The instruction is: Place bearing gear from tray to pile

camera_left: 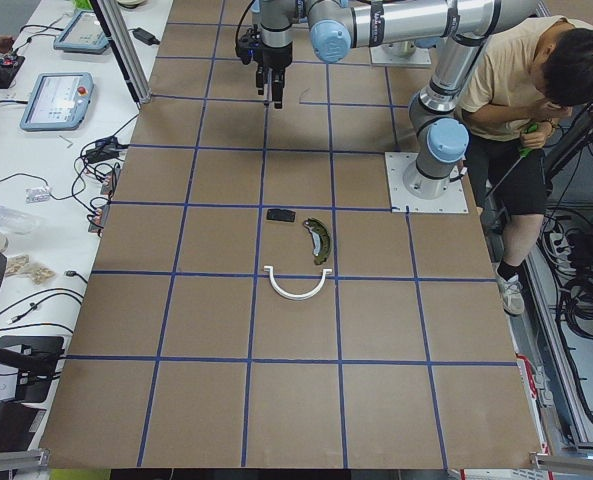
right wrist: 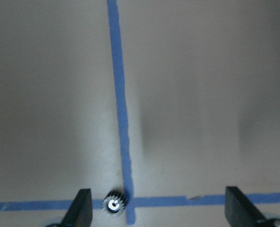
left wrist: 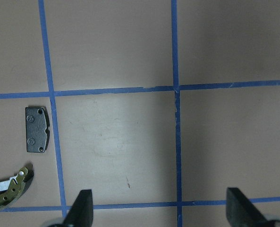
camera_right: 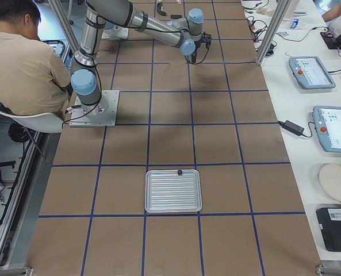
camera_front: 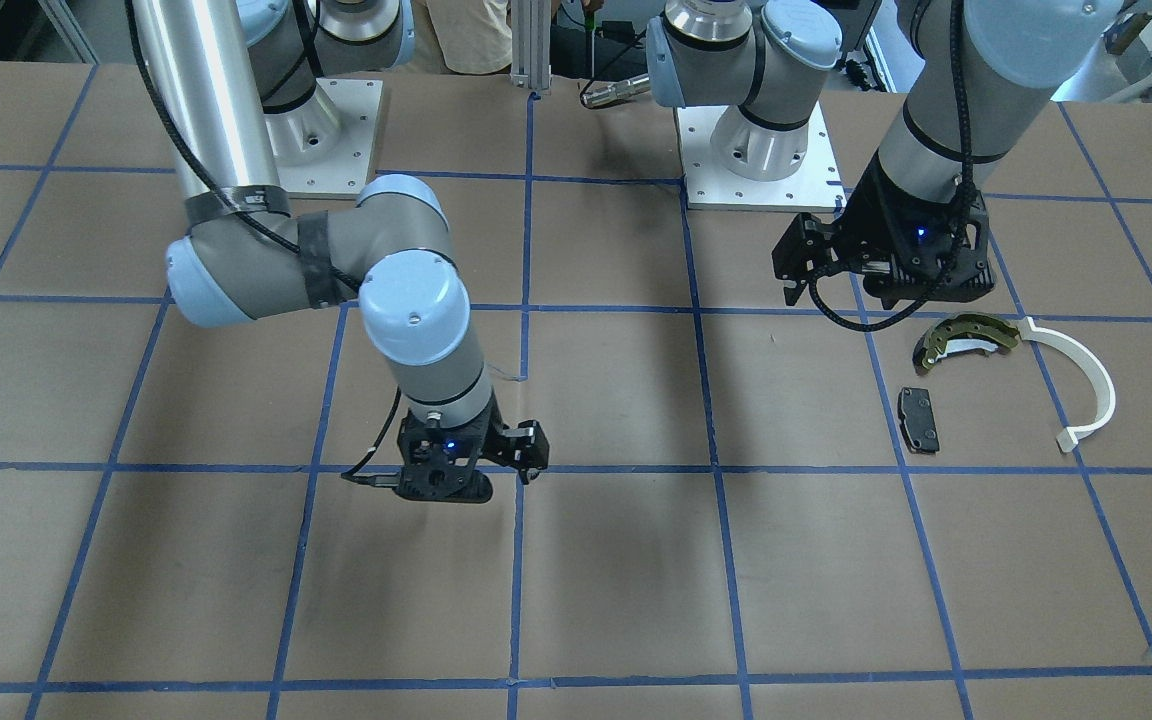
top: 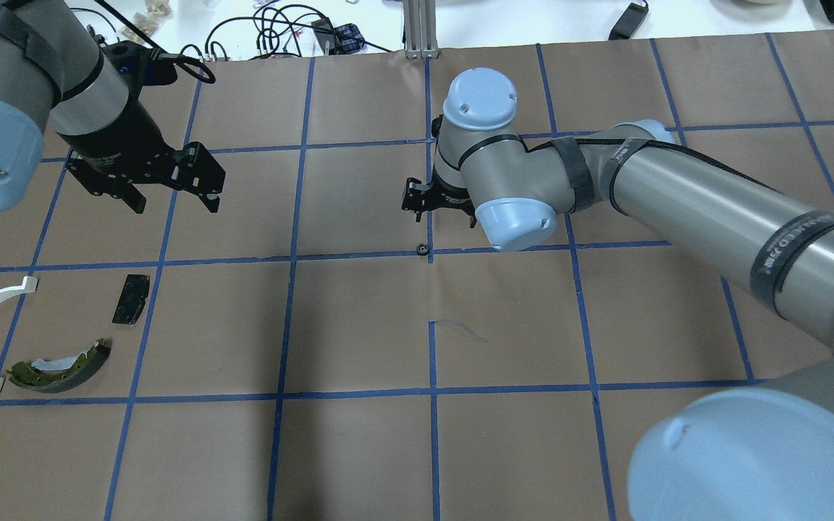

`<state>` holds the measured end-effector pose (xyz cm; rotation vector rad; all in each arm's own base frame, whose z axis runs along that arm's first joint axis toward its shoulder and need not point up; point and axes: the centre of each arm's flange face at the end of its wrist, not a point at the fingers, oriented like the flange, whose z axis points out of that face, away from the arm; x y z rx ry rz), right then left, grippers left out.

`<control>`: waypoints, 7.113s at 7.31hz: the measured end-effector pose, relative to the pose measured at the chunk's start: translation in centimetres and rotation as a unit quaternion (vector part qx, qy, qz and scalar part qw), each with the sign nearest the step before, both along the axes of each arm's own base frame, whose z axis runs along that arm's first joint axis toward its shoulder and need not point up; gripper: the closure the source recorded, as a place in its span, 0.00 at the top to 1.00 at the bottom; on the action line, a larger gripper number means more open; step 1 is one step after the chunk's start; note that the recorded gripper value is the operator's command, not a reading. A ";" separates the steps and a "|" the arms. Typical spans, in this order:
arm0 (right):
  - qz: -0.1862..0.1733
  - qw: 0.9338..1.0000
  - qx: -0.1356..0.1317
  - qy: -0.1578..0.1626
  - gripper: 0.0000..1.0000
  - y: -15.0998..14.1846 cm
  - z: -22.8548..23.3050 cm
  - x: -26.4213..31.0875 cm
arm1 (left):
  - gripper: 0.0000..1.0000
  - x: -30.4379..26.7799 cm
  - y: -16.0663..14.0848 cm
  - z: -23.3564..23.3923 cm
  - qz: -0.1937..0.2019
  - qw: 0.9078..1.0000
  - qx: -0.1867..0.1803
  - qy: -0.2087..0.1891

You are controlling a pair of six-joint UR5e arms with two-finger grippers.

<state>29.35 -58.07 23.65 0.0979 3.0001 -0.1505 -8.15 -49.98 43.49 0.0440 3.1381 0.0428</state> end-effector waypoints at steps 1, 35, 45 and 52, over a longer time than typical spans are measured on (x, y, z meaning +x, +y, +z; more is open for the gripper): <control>0.028 0.999 -0.014 0.006 1.00 -1.5 1.6 -4.3 | 1.00 -0.3 -0.9 -0.9 0.008 1.000 0.001 0.001; 0.615 0.787 -0.034 0.040 0.16 10.8 -5.5 -71.4 | 0.00 -8.9 -15.2 -8.5 -0.088 0.994 0.044 -0.050; 0.424 0.903 -0.035 0.059 0.15 3.4 4.6 -47.4 | 0.00 27.1 -6.5 -16.8 0.005 0.997 0.073 -0.016; 0.235 0.972 -0.016 0.020 0.18 8.1 3.6 1.2 | 0.00 28.7 -1.1 -24.1 0.017 0.997 0.080 -0.005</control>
